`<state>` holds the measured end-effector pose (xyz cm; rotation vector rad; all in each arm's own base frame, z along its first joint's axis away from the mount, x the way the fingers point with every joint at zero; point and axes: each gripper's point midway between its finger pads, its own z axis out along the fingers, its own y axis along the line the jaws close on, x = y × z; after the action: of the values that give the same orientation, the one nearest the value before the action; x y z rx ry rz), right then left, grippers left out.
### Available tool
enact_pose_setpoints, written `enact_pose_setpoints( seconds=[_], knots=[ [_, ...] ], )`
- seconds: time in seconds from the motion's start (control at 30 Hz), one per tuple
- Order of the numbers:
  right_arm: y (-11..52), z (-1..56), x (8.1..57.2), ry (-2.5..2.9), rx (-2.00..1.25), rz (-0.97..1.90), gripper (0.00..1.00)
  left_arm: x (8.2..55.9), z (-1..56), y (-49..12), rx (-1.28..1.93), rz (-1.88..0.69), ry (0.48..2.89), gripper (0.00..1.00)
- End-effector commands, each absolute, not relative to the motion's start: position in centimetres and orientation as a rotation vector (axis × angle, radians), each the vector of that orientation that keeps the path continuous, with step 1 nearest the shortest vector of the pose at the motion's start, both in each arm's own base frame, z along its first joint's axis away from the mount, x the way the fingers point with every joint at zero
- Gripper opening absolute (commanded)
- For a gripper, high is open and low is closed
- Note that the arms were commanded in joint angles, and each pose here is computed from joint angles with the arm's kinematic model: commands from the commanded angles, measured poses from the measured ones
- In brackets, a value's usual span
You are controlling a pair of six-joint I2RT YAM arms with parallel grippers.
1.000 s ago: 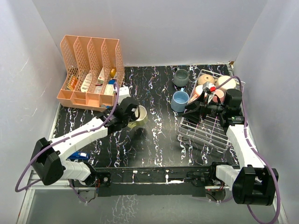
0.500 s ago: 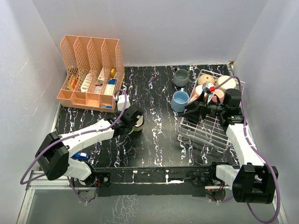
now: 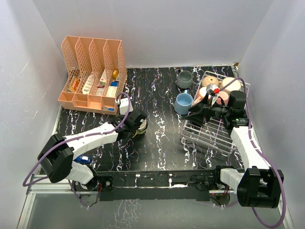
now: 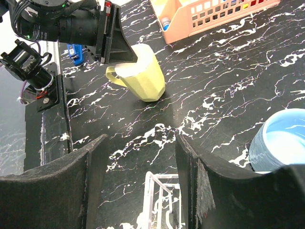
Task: Load the cups into the dish rack
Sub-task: Place the cup at the center of the board.
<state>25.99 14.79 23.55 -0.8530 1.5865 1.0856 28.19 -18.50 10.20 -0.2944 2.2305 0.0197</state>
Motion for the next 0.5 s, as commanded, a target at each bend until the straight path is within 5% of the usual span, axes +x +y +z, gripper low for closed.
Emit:
enact_pose_setpoints(
  seconds=[0.0, 0.23, 0.47],
  knots=[
    [14.7, 24.0, 26.3, 1.549, -0.877, 1.055, 0.60, 28.0, 10.5, -18.3, -0.325, 0.011, 2.222, 0.27],
    [14.7, 24.0, 26.3, 1.549, -0.878, 1.055, 0.59, 27.4, 13.6, -17.8, -0.205, 0.014, 2.222, 0.56],
    [14.7, 24.0, 26.3, 1.549, -0.879, 1.057, 0.60, 26.7, 18.3, -18.3, 0.269, -0.029, 2.198, 0.80]
  ],
)
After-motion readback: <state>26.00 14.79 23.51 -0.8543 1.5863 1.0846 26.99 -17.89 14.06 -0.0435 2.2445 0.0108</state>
